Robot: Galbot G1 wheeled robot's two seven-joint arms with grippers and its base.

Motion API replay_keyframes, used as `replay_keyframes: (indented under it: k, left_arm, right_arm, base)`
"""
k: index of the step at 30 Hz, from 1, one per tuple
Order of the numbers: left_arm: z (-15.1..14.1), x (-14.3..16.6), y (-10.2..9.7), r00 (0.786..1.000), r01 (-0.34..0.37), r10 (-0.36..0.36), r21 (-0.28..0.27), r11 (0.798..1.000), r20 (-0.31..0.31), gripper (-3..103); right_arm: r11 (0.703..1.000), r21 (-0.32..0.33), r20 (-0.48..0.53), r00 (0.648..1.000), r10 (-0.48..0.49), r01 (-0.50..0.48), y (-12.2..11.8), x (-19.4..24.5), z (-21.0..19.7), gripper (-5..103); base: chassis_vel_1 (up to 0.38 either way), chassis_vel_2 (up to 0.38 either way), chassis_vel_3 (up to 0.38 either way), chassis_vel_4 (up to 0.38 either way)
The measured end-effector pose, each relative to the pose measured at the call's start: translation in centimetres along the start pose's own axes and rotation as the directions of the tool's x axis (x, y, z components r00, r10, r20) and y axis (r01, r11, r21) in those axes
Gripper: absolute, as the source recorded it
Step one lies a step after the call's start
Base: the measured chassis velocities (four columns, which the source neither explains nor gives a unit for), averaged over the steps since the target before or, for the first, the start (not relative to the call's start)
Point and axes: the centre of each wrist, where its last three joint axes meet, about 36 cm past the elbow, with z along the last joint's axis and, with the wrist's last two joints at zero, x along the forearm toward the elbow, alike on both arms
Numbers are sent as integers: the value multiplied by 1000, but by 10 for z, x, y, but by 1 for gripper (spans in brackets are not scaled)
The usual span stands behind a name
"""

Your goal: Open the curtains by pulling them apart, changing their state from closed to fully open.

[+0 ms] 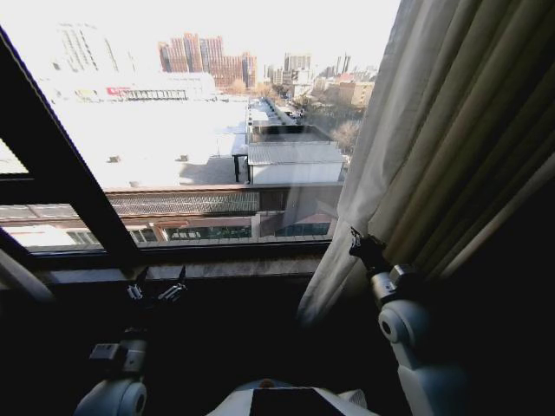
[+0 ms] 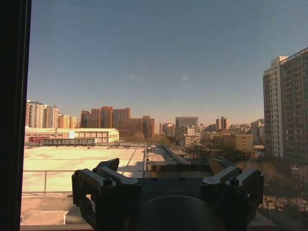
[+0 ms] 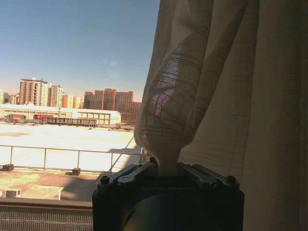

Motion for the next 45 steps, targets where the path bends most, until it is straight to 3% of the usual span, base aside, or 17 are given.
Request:
replay_keyframes:
  k: [22,45]
  left_arm:
    - [2,2,3,1000,3,-3,-7,1000,-10,100]
    - [4,1,4,1000,2,-2,-10,1000,-13,100]
  right_arm:
    - [1000,-20,15,1000,-4,5,0,-15,4,0]
    - [1000,-18,29,1000,0,1,-4,-21,4,0]
  base:
    - [-10,-9,14,10]
    - [-202,-186,194,189]
